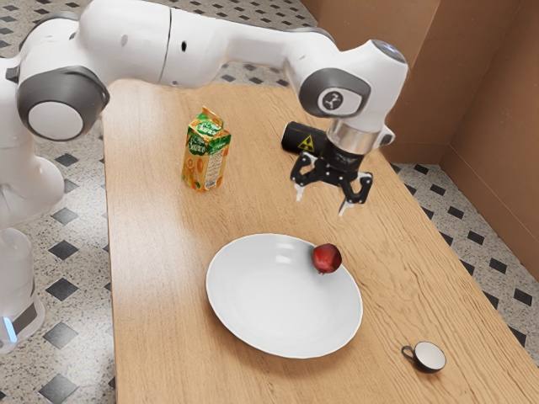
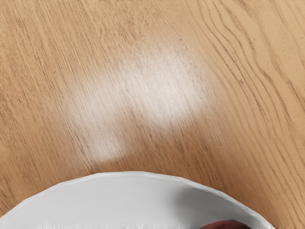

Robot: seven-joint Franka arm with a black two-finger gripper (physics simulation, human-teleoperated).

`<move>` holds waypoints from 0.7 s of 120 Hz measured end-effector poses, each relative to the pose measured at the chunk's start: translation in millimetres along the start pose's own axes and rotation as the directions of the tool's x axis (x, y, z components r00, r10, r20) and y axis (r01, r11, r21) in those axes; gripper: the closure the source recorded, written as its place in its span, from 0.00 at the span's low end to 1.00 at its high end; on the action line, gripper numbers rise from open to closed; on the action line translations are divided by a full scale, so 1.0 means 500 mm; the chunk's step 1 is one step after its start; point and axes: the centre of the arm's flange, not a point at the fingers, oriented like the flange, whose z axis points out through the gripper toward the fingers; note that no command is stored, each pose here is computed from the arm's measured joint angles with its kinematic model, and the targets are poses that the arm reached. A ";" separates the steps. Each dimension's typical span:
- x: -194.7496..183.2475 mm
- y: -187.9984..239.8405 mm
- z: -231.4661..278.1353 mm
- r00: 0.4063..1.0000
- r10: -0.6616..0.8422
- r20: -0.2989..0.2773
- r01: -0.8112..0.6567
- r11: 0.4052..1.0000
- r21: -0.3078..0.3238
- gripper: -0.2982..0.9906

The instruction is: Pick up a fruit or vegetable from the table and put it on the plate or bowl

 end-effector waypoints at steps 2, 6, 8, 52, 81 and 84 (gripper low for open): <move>0.001 -0.003 -0.005 1.000 0.001 0.001 -0.001 1.000 -0.003 0.26; 0.004 -0.009 -0.014 1.000 0.002 0.004 -0.002 1.000 -0.008 0.25; 0.006 -0.011 -0.016 1.000 0.002 0.004 -0.002 1.000 -0.010 0.25; -0.038 -0.030 -0.025 0.997 0.072 -0.020 -0.072 0.997 -0.007 0.25; -0.031 -0.069 -0.100 0.990 0.113 -0.079 -0.118 0.991 -0.058 0.25; -0.031 -0.068 -0.099 0.990 0.114 -0.084 -0.119 0.991 -0.056 0.25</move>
